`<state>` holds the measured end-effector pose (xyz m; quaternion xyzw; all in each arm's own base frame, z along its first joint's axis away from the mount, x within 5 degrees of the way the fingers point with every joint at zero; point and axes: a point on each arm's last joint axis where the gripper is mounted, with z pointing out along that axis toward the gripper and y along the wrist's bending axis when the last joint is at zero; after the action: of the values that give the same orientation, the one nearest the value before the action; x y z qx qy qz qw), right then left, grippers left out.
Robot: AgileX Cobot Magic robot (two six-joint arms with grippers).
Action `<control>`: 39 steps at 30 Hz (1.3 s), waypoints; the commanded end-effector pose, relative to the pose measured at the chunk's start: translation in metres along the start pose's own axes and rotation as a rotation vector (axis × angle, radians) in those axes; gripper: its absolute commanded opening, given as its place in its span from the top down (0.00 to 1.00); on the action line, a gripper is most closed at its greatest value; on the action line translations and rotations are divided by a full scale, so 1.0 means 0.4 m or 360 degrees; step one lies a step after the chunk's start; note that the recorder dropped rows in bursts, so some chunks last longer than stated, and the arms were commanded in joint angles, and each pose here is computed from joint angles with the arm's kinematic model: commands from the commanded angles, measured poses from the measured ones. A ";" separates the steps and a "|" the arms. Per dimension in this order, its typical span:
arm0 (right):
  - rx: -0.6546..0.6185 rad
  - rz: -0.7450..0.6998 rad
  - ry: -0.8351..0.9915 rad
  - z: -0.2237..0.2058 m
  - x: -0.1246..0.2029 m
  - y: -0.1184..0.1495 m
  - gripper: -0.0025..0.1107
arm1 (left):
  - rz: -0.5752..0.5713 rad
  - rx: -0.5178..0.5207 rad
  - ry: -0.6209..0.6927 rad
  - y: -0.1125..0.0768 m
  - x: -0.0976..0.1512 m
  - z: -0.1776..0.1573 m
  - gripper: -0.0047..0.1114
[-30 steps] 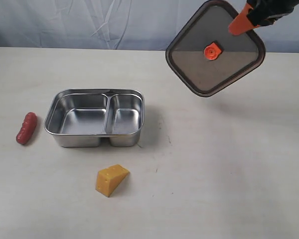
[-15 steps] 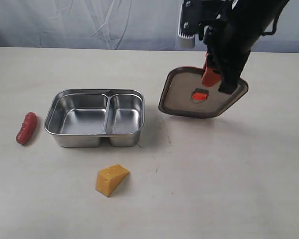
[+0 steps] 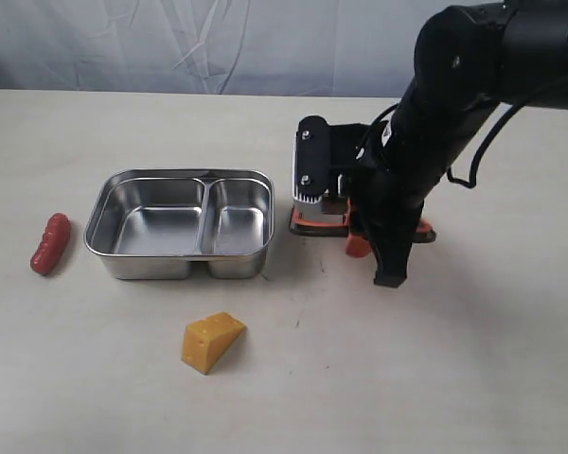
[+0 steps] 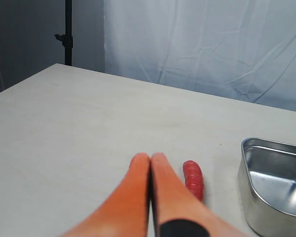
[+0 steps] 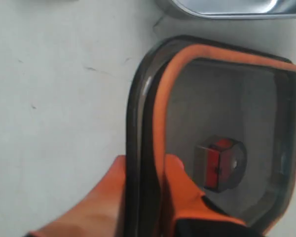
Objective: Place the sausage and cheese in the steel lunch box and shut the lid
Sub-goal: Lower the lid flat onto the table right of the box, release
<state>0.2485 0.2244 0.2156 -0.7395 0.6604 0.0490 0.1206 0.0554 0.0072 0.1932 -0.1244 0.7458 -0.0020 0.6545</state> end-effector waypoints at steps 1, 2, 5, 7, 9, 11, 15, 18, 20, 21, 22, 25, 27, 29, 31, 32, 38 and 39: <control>-0.0151 0.0091 -0.0017 0.035 0.008 0.045 0.99 | 0.0010 0.0011 -0.0003 0.000 0.002 0.000 0.96; -0.0174 0.0120 -0.0034 0.042 0.009 0.052 0.99 | 0.0010 0.0011 -0.0003 0.000 0.002 0.000 0.96; -0.0214 0.0171 -0.0047 0.060 0.018 0.070 0.99 | 0.0010 0.0011 -0.0003 0.000 0.002 0.000 0.96; -0.0243 0.0191 -0.0039 0.071 0.025 0.080 0.99 | 0.0010 0.0011 -0.0003 0.000 0.002 0.000 0.96; -0.0288 0.0228 -0.0046 0.081 0.026 0.089 0.99 | 0.0010 0.0011 -0.0003 0.000 0.002 0.000 0.96; -0.0369 0.0272 -0.0047 0.095 0.025 0.096 0.98 | 0.0010 0.0011 -0.0003 0.000 0.002 0.000 0.96; -0.0446 0.0315 -0.0034 0.119 0.025 0.100 0.85 | 0.0010 0.0011 -0.0006 0.000 0.002 0.000 0.96; -0.0471 0.0325 -0.0022 0.129 0.026 0.102 0.69 | 0.0010 0.0011 -0.0006 0.000 0.002 0.000 0.96; -0.0472 0.0325 -0.0021 0.130 0.026 0.102 0.63 | 0.0010 0.0011 -0.0006 0.000 0.002 0.000 0.96; -0.0472 0.0335 -0.0020 0.130 0.026 0.102 0.61 | 0.0010 0.0011 -0.0006 0.000 0.002 0.000 0.96; -0.0473 0.0349 -0.0018 0.130 0.026 0.102 0.60 | 0.0010 0.0011 -0.0006 0.000 0.002 0.000 0.96; -0.0471 0.0412 -0.0004 0.130 0.027 0.101 0.54 | 0.0010 0.0011 -0.0006 0.000 0.002 0.000 0.96; -0.0457 0.0399 0.0009 0.129 0.029 0.100 0.51 | 0.0010 0.0011 -0.0006 0.000 0.002 0.000 0.96; -0.0416 0.0431 -0.0001 0.117 0.026 0.095 0.51 | 0.0010 0.0011 -0.0006 0.000 0.002 0.000 0.96; -0.0362 0.0473 -0.0044 0.094 0.014 0.084 0.52 | 0.0010 0.0011 -0.0006 0.000 0.002 0.000 0.96; -0.0312 0.0505 -0.0077 0.076 0.007 0.073 0.57 | 0.0010 0.0011 -0.0006 0.000 0.002 0.000 0.96; 0.0047 0.0591 -0.0369 -0.046 -0.046 0.012 0.98 | 0.0010 0.0011 -0.0006 0.000 0.002 0.000 0.96; 0.0091 0.0588 -0.0405 -0.061 -0.051 0.006 0.98 | 0.0010 0.0011 -0.0006 0.000 0.002 0.000 0.96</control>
<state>0.2363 0.2362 0.2227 -0.6080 0.7637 0.1455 0.1612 0.0554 0.0072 0.1932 -0.1244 0.7458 -0.0020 0.6545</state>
